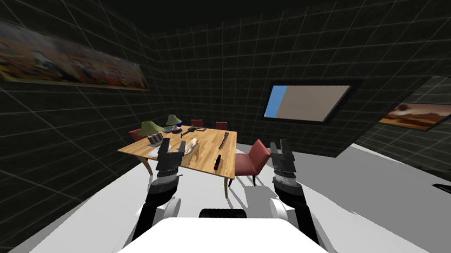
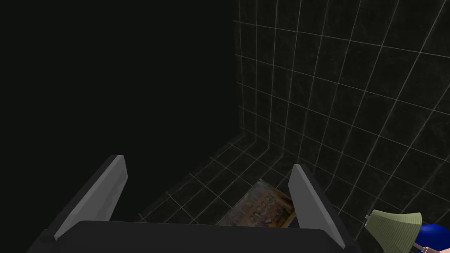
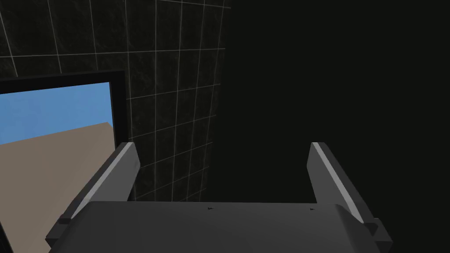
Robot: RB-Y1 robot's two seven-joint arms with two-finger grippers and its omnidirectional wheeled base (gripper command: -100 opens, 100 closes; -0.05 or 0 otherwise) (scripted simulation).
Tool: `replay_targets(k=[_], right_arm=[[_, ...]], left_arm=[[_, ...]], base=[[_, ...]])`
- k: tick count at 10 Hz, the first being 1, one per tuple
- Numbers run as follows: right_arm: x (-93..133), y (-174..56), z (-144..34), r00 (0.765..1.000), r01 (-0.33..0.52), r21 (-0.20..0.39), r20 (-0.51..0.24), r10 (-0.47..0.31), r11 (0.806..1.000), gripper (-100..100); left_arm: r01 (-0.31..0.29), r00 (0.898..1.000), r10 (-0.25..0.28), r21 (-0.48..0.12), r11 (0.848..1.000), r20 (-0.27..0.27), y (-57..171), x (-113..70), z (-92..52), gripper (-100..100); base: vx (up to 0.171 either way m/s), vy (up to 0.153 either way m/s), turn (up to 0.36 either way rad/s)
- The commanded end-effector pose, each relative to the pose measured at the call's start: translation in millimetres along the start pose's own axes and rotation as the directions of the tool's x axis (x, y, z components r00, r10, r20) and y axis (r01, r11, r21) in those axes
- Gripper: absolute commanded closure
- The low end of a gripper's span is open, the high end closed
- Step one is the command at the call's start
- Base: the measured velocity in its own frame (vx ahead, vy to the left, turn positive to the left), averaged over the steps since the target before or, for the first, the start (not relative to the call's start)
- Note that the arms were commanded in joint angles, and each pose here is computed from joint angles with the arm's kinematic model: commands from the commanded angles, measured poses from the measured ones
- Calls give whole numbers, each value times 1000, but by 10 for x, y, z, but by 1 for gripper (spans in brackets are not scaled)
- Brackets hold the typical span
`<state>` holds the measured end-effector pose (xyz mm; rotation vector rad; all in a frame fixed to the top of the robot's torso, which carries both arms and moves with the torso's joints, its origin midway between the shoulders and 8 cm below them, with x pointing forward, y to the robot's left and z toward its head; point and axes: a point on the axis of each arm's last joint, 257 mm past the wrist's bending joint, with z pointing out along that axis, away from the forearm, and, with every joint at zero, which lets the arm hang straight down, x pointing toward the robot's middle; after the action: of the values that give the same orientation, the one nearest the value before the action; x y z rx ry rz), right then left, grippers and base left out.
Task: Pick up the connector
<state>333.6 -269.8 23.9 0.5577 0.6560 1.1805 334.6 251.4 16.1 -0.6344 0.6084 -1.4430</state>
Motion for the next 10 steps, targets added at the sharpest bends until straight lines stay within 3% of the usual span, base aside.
replay_targets(k=[1,4,6,8,10], right_arm=[[0,0,0,1000,0,0,0,0,1000,0],[0,0,0,1000,0,0,0,0,1000,0],[0,0,0,1000,0,0,0,0,1000,0],[1,0,0,1000,0,0,0,0,1000,0],[1,0,0,1000,0,0,0,0,1000,0]], left_arm=[[-15,999,15,-3,1000,-32,14,10,-17,-100],[-61,993,60,-12,998,-105,78,-10,-80,-100],[-102,983,97,-21,995,-158,152,-58,-141,-100],[-149,967,138,-35,988,-214,253,-131,-218,-100],[-202,944,179,-56,978,-275,388,-230,-313,-100]], base=[[-8,-21,6],[-47,-62,10],[-55,-113,10],[-61,-130,-3],[-55,-158,-11]])
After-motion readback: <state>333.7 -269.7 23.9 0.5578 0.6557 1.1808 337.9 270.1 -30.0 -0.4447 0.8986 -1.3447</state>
